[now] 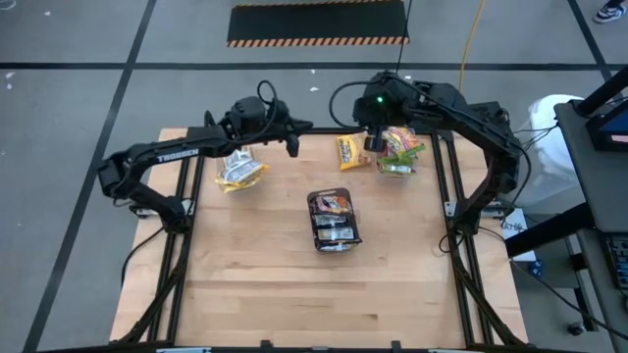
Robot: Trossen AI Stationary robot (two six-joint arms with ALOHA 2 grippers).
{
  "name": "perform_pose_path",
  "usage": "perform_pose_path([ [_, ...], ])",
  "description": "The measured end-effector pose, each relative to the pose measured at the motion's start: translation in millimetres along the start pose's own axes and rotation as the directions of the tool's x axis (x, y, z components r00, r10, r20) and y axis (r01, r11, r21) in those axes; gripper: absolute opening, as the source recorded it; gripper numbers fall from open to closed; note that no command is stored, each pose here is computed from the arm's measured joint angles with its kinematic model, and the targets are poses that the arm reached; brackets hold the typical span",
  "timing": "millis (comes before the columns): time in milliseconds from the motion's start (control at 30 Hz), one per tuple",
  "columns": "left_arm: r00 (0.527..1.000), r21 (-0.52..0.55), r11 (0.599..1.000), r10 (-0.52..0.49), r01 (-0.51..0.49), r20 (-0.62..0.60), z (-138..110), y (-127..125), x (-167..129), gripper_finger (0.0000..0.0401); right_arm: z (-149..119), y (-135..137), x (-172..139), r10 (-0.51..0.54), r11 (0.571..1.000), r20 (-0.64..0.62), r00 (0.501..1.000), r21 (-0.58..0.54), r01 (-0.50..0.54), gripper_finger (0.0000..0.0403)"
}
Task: Sort Maruchan noodles
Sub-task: Put the yellow noodle pack into the left transparent bin
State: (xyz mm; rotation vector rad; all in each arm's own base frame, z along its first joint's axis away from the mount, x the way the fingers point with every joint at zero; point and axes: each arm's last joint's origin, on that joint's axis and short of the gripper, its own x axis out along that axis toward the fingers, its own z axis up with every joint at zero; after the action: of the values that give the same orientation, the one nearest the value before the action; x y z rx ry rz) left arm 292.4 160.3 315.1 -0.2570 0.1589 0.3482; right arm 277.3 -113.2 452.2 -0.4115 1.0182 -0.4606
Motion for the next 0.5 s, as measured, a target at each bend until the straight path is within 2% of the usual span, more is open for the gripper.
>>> perform_pose_path([
  [133,0.999,-0.007,1.0,-0.02,0.02,-0.037,-5.5,1.0,3.6,0.0005,-1.8,-1.4,-0.9,0.004,1.0,-0.003,1.0,-0.009,-0.004,0.0009],
  [267,0.999,-0.019,1.0,-0.021,0.021,-0.035,-5.2,0.8,3.4,0.0015,-2.9,0.9,9.4,0.133,0.991,0.031,0.991,0.02,-0.133,0.0009],
  [333,0.999,-0.04,0.999,-0.019,0.017,-0.029,-3.2,1.5,1.2,0.0019,-6.2,6.5,23.5,0.176,0.984,0.005,0.984,0.031,-0.176,0.0012],
  [500,1.0,-0.058,0.998,-0.019,0.017,-0.018,0.4,0.5,-3.1,0.002,-23.4,25.1,74.0,0.209,0.977,-0.115,0.971,-0.01,-0.211,0.0014],
])
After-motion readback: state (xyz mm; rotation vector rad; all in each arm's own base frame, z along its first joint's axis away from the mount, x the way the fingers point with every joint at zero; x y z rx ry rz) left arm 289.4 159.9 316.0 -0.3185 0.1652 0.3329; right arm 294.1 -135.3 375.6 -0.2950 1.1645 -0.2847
